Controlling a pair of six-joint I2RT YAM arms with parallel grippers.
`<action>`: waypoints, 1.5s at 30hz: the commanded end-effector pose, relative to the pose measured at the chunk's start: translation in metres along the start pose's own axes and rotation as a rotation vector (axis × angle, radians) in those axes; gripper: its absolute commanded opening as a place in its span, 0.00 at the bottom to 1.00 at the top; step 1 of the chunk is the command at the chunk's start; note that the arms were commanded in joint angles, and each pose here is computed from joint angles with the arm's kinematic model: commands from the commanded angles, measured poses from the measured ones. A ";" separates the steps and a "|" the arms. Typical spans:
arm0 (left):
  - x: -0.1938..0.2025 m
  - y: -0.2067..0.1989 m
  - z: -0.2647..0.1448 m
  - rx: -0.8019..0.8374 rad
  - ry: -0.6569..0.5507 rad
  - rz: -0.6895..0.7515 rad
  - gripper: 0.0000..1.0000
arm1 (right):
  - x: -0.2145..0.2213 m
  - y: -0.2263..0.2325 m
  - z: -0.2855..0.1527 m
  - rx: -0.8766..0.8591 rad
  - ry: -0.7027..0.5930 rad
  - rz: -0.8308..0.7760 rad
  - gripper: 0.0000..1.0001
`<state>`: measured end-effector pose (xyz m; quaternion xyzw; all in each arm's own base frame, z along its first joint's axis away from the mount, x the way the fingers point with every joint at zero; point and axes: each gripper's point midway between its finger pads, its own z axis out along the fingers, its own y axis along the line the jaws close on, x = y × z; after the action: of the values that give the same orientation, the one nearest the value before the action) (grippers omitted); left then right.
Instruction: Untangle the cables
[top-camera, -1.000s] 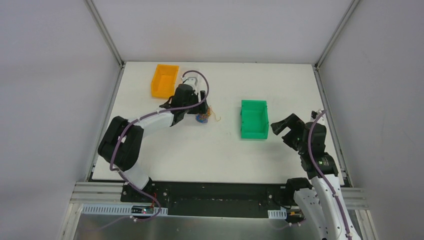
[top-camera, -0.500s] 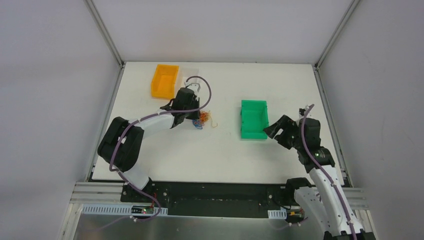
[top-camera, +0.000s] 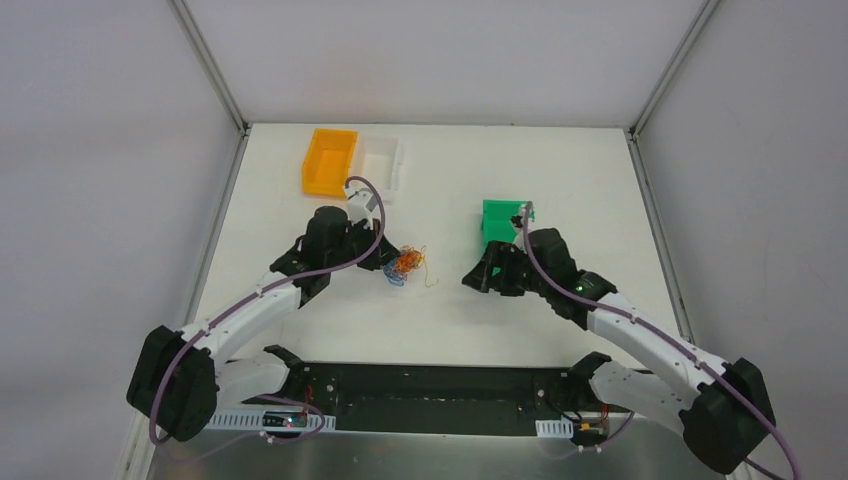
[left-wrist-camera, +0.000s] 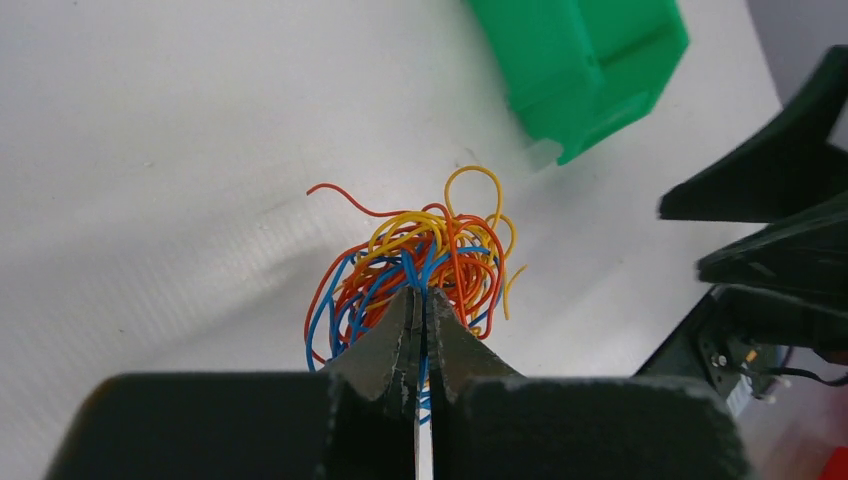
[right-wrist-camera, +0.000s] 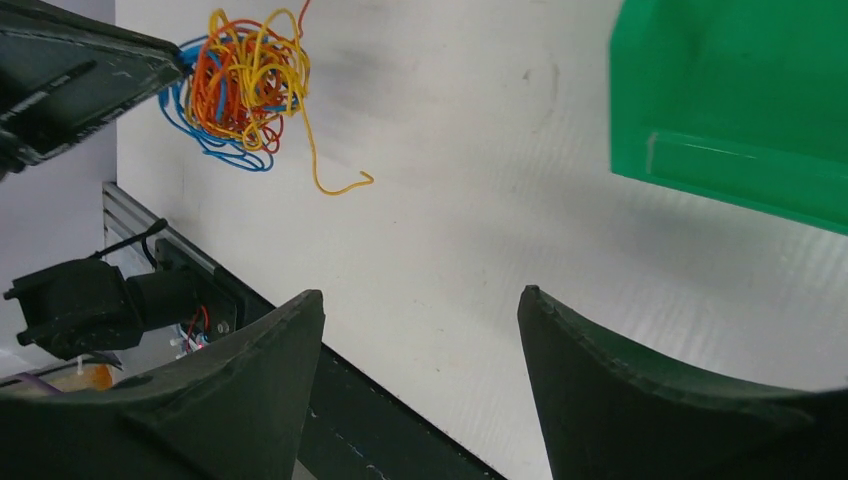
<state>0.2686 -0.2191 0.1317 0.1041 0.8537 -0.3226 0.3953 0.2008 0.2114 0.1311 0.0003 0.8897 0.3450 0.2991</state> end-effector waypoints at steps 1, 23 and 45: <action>-0.010 -0.029 -0.017 0.123 -0.044 0.003 0.00 | -0.017 0.048 0.018 -0.119 -0.058 -0.083 0.74; -0.030 -0.071 -0.032 0.301 -0.062 -0.021 0.00 | -0.003 0.092 0.048 -0.284 -0.038 -0.196 0.60; -0.028 -0.018 -0.033 0.006 -0.085 -0.049 0.00 | -0.023 0.003 0.042 0.107 -0.268 -0.026 0.00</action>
<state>0.2426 -0.2375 0.1685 0.0924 0.8255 -0.4161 0.3699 0.2239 0.2799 0.1231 -0.0285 0.8536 0.3730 0.3626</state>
